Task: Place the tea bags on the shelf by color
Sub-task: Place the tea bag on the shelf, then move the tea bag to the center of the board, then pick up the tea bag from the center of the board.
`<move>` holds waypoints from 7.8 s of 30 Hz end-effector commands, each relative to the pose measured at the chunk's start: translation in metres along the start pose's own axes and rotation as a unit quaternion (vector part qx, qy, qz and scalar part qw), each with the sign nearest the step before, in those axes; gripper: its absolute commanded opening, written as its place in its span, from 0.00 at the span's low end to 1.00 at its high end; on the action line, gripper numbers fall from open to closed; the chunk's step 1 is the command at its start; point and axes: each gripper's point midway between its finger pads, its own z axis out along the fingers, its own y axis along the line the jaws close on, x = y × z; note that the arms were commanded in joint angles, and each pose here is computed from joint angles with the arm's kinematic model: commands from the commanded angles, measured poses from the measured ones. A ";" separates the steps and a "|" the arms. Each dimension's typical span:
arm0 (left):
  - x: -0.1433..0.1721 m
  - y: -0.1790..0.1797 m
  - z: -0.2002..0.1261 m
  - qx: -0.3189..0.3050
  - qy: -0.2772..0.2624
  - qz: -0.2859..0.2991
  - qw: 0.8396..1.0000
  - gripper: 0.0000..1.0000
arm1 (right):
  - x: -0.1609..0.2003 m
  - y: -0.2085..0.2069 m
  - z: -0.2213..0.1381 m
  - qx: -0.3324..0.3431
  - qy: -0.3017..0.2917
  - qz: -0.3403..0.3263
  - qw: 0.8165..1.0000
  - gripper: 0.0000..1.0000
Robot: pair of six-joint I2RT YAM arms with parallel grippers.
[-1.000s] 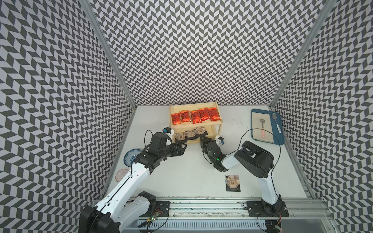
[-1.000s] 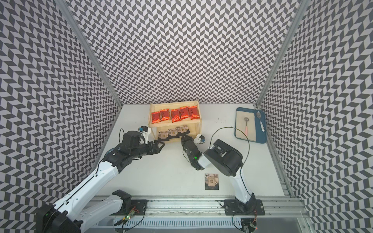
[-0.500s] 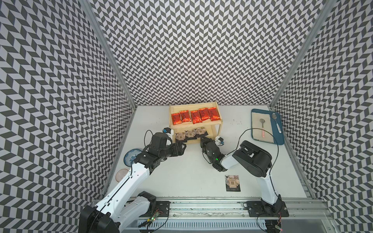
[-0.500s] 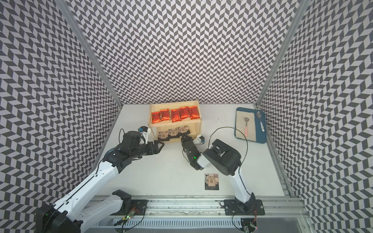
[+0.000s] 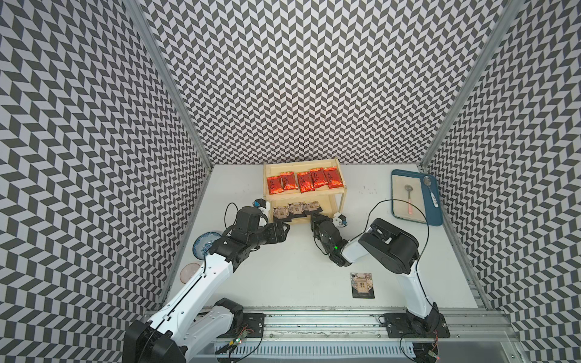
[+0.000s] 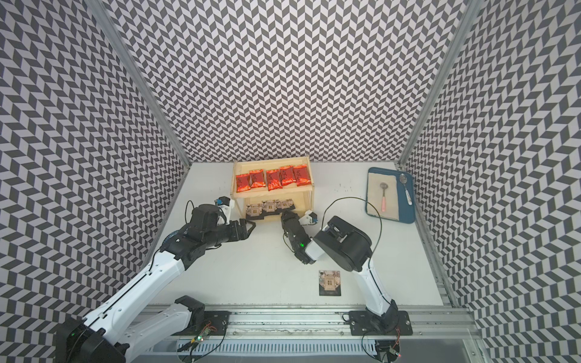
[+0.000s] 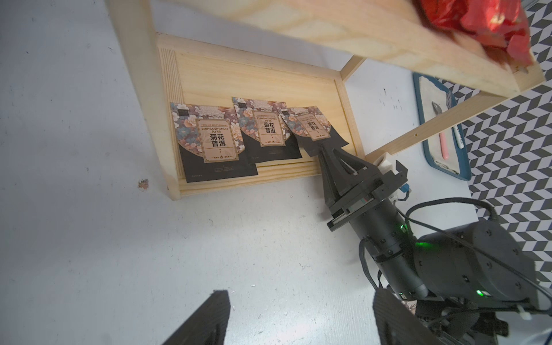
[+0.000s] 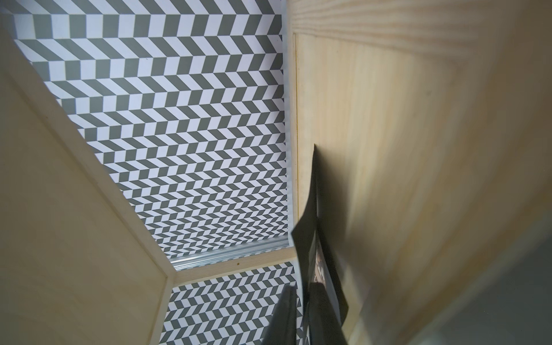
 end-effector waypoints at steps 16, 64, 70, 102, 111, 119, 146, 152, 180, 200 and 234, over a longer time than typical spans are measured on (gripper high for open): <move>-0.013 -0.006 -0.014 0.001 -0.029 0.013 0.999 0.80 | 0.016 0.003 -0.003 0.022 0.019 -0.024 0.999 0.44; -0.025 -0.002 -0.029 0.012 -0.071 0.002 0.997 0.78 | 0.046 0.049 -0.138 0.058 0.152 -0.482 0.861 0.48; 0.006 -0.020 -0.008 0.028 -0.033 0.001 0.999 0.77 | -0.004 0.005 -0.202 0.159 0.190 -0.550 0.797 0.44; 0.088 -0.063 0.038 0.113 0.071 0.046 0.990 0.79 | -0.083 -0.082 -0.307 0.231 0.230 -0.454 0.829 0.48; 0.083 -0.053 0.038 0.097 0.068 0.037 0.992 0.79 | -0.082 -0.073 -0.313 0.274 0.247 -0.486 0.793 0.43; 0.084 -0.050 0.039 0.098 0.073 0.031 0.992 0.79 | -0.072 -0.092 -0.324 0.278 0.279 -0.448 0.803 0.40; 0.108 -0.069 0.051 0.170 0.117 0.027 0.978 0.68 | -0.003 -0.096 -0.260 0.162 0.325 -0.478 0.800 0.34; 0.128 -0.075 0.072 0.184 0.157 0.024 0.970 0.58 | -0.010 -0.091 -0.258 0.137 0.322 -0.460 0.816 0.33; 0.184 -0.103 0.124 0.217 0.249 0.041 0.943 0.37 | -0.040 -0.109 -0.269 0.124 0.316 -0.429 0.837 0.26; 0.189 -0.112 0.130 0.230 0.265 0.049 0.935 0.00 | -0.042 -0.108 -0.269 0.127 0.313 -0.422 0.841 0.24; 0.060 -0.102 0.043 0.283 0.076 -0.029 0.956 0.00 | -0.015 0.060 -0.273 -0.138 0.291 -0.268 0.908 0.44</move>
